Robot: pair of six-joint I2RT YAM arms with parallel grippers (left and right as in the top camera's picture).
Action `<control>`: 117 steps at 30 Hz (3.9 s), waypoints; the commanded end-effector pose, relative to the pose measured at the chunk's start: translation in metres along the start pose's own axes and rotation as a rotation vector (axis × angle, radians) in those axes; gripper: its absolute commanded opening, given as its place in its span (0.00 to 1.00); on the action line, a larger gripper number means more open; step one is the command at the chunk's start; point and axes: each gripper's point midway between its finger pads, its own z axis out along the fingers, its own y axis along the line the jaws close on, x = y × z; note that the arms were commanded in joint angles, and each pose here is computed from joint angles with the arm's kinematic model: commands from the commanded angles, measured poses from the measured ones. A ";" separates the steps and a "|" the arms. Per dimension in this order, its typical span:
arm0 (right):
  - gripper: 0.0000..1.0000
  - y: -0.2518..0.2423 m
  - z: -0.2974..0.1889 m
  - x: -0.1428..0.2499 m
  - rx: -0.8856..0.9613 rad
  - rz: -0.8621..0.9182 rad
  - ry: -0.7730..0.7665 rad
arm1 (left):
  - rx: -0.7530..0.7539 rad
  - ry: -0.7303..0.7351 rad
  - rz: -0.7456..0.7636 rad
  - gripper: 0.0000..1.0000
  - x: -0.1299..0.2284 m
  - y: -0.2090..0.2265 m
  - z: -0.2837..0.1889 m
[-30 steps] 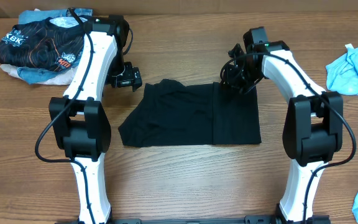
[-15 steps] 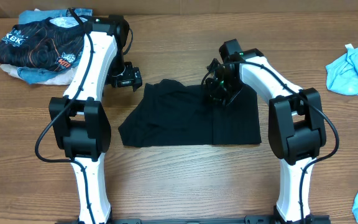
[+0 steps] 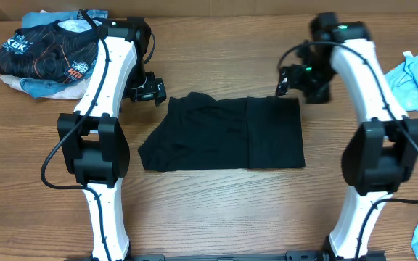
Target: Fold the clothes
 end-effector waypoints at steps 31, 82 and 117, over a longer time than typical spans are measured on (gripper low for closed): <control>1.00 -0.069 0.058 0.036 -0.230 0.039 0.096 | 0.555 0.100 0.352 1.00 0.024 -0.057 0.031; 1.00 -0.064 0.057 0.032 -0.257 0.059 0.084 | 0.601 0.161 0.267 0.04 0.044 -0.046 0.098; 1.00 -0.064 0.057 0.032 -0.256 0.089 0.088 | 0.294 0.014 0.260 0.04 0.026 -0.055 -0.053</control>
